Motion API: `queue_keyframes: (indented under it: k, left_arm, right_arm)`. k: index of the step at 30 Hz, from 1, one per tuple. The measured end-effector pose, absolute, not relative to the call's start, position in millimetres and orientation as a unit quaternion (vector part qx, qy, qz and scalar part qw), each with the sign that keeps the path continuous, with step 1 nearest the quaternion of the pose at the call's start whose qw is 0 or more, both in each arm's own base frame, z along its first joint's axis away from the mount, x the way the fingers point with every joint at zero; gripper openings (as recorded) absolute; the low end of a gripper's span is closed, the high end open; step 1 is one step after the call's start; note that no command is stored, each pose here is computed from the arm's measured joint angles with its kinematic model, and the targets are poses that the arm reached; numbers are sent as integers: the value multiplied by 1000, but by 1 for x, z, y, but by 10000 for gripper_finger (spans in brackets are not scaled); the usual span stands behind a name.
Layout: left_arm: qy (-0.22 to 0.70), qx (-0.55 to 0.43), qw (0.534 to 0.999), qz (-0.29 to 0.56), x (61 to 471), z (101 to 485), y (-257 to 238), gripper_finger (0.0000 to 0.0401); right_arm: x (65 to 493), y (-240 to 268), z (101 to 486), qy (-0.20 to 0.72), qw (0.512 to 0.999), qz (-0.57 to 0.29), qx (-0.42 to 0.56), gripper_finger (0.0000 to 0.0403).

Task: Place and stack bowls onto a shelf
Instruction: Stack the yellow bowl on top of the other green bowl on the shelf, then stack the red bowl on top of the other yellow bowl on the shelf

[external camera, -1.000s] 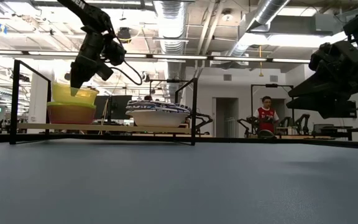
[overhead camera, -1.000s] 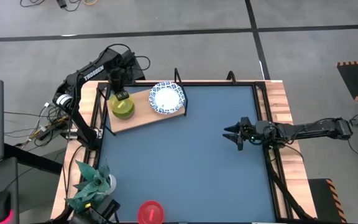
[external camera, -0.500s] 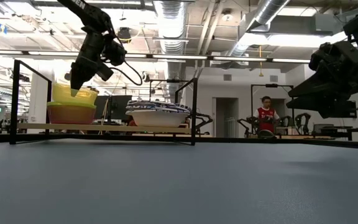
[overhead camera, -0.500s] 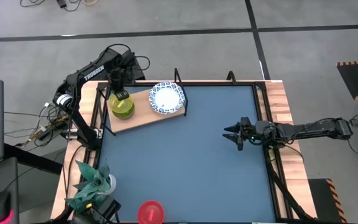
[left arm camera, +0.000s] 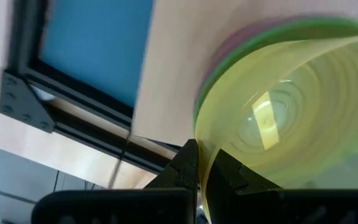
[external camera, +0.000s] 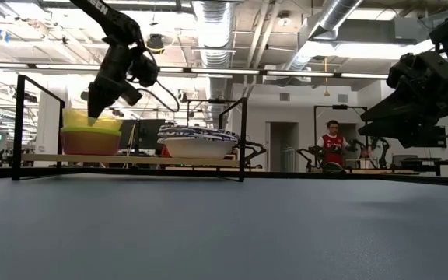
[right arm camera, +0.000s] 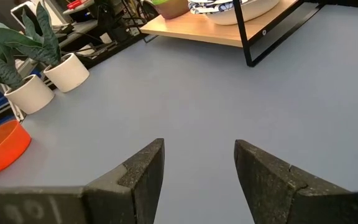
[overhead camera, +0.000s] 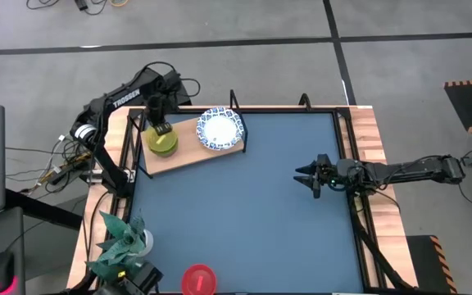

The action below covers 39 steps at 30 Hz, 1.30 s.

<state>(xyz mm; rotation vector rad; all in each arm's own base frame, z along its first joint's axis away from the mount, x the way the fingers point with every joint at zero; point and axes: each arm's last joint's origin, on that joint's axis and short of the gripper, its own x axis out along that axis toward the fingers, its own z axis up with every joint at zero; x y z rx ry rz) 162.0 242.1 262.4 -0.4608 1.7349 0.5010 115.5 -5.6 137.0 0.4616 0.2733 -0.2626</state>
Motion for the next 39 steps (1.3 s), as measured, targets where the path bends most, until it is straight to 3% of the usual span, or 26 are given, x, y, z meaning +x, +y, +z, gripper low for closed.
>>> queue_keyframes:
  k: [15,23,30,35,39]
  left_arm:
    - [735,-185,624,188,168,253,240,6]
    - [733,-186,639,140,167,255,237,81]
    - [702,-214,665,138,165,280,243,150]
    - [652,-273,697,123,167,299,242,157]
    - [583,-379,715,69,175,303,233,147]
  right_arm:
    - [115,-6,137,135,956,-129,227,220]
    - [116,-6,137,135,956,-129,228,220]
    - [116,-6,137,135,956,-129,228,220]
    - [116,-6,137,135,956,-129,228,220]
    - [115,-6,137,135,955,-130,229,220]
